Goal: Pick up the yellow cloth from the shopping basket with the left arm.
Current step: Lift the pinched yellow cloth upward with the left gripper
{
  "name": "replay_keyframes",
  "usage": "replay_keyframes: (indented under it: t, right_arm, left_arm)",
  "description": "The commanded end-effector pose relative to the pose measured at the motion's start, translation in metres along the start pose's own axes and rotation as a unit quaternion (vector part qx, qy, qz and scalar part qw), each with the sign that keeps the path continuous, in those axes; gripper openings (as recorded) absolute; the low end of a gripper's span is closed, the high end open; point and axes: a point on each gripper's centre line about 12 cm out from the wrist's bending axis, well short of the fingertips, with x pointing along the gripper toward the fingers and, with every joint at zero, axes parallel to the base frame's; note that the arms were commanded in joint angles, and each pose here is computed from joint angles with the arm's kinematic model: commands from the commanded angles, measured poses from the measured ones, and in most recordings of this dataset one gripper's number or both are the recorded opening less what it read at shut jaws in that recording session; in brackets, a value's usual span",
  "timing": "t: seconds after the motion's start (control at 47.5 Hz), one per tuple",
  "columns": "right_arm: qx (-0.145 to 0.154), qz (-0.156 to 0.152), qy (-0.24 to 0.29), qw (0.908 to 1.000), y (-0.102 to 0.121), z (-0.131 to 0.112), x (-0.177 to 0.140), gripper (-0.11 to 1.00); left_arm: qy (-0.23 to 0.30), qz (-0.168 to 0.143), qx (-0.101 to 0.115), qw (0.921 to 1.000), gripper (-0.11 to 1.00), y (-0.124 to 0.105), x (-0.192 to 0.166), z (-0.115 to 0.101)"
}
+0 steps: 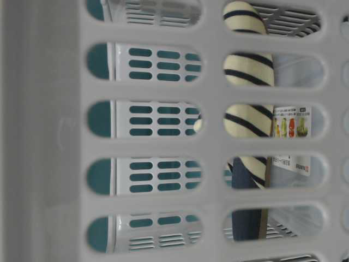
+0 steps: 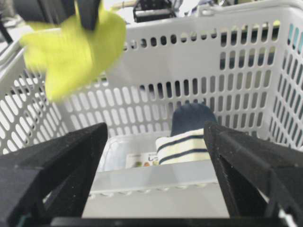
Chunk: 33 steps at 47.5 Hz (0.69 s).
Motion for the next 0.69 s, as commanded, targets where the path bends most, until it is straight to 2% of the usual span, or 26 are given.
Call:
replay_keyframes:
  t: [0.0,0.358,0.673]
  right_arm:
    - [0.003,-0.002,-0.006,1.0,-0.001,0.004,0.0,0.78]
    - [0.004,-0.003,-0.008,1.0,-0.001,0.001,-0.002,0.78]
    - [0.003,-0.003,-0.013,0.9999,-0.001,0.001,-0.004,0.78]
  left_arm:
    - [0.002,0.006,-0.007,0.9999,0.13,0.007,-0.025,0.009]
    - [0.009,0.019,-0.025,0.9995,0.13,0.026,-0.019,0.011]
    - [0.021,0.024,-0.032,0.999,0.13,0.033,-0.018,-0.005]
